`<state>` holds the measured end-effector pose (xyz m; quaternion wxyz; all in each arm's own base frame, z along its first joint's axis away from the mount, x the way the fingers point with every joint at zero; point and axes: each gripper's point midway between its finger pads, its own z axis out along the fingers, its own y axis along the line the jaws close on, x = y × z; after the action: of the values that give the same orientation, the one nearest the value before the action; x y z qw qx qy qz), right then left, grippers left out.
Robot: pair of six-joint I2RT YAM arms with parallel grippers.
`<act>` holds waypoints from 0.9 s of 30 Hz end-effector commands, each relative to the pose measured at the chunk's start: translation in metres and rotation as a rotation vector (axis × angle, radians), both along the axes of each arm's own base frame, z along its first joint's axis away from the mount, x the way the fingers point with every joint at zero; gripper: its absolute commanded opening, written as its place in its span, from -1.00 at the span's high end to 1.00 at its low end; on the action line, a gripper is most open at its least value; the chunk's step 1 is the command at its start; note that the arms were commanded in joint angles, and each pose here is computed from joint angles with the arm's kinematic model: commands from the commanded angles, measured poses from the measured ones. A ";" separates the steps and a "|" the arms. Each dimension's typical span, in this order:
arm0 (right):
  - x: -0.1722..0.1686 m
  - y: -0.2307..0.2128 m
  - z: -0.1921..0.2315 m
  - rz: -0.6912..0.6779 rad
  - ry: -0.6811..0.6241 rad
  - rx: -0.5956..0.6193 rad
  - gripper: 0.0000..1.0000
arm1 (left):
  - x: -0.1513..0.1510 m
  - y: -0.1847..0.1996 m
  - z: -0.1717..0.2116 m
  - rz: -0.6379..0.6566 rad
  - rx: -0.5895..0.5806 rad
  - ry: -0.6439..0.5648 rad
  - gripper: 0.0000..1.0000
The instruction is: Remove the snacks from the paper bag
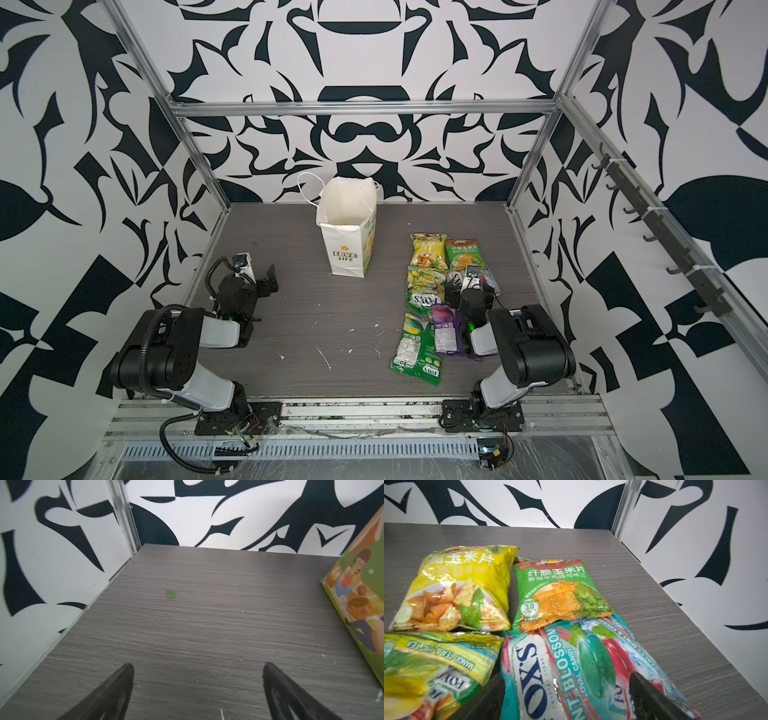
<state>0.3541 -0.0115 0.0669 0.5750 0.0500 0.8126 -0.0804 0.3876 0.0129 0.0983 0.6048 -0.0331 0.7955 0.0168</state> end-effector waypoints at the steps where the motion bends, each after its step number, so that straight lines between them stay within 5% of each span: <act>1: 0.009 0.004 0.025 0.021 -0.092 0.003 -0.92 | 0.002 -0.002 -0.006 -0.025 -0.008 0.044 -0.98; 5: 0.029 -0.001 0.015 -0.023 0.028 -0.002 -0.99 | 0.007 0.025 -0.012 0.073 -0.097 0.095 -0.99; 27: 0.033 0.014 0.013 0.074 0.044 -0.002 -1.00 | 0.007 0.024 -0.011 0.070 -0.092 0.088 -0.99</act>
<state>0.3795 -0.0021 0.0680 0.5460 0.0294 0.8342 -0.0708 0.3926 0.0378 0.0842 0.5634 -0.0860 0.8217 0.0075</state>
